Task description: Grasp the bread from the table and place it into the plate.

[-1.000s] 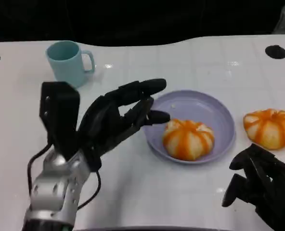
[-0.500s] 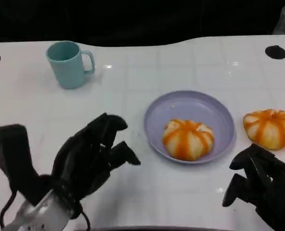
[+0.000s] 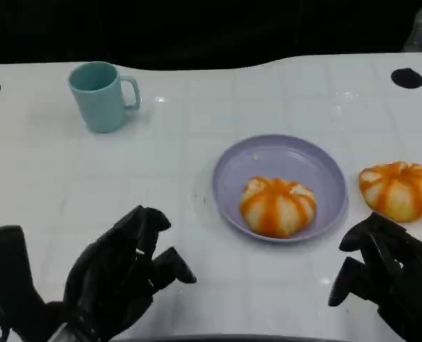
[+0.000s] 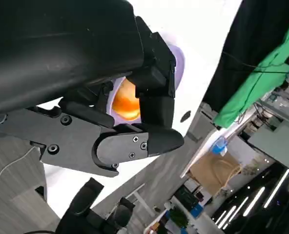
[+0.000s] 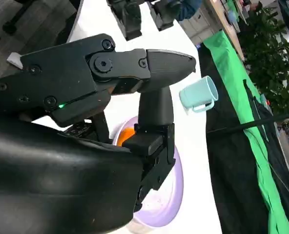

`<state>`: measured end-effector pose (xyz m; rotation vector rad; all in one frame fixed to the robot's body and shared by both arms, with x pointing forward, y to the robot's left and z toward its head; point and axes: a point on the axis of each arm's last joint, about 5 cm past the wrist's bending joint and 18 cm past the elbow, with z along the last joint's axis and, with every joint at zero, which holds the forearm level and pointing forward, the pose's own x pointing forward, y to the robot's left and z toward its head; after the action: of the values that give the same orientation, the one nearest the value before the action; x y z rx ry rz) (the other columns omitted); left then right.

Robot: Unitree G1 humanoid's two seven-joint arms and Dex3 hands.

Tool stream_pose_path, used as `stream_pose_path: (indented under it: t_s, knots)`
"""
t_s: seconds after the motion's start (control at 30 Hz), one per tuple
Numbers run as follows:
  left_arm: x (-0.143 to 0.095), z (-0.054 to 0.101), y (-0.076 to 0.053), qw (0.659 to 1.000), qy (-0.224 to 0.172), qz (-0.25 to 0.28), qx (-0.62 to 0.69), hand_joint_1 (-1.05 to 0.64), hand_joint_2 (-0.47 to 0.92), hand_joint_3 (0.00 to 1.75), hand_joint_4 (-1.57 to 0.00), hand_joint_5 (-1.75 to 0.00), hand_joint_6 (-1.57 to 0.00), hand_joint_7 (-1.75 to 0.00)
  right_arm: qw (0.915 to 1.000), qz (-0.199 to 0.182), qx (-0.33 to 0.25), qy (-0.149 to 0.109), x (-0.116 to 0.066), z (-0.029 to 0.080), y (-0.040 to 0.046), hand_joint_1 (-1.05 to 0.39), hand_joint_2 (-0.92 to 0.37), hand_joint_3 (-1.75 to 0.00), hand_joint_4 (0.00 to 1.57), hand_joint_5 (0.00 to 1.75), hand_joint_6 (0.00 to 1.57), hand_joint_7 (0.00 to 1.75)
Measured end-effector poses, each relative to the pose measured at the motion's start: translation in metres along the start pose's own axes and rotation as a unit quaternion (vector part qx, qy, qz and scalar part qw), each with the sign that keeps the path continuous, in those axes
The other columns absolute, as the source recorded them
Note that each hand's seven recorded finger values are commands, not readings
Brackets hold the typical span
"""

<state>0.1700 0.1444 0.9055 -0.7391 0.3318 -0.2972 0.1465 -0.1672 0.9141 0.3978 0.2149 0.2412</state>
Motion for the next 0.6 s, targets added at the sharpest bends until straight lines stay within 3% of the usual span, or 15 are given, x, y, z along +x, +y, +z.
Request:
stream_pose_path:
  t_s: [0.3,0.6]
  knots:
    - [-0.0054,-0.0042,0.0019,1.0,0.017,0.004,0.008,-0.55,0.92,0.48,-0.77,-1.75,-0.51,-1.75,1.0,0.001,-0.001,-0.001,0.0002,-0.0001,0.0005,-0.46,-0.92,-0.37,0.64,1.75,0.49,1.61]
    - [-0.0034,-0.0035,0.0033,1.0,-0.002,-0.003,0.015,-0.55,0.92,0.44,-0.78,-1.75,-0.55,-1.75,1.0,-0.001,-0.001,-0.001,0.0002,-0.0001,0.0004,-0.46,-0.92,-0.36,0.65,1.75,0.5,1.61]
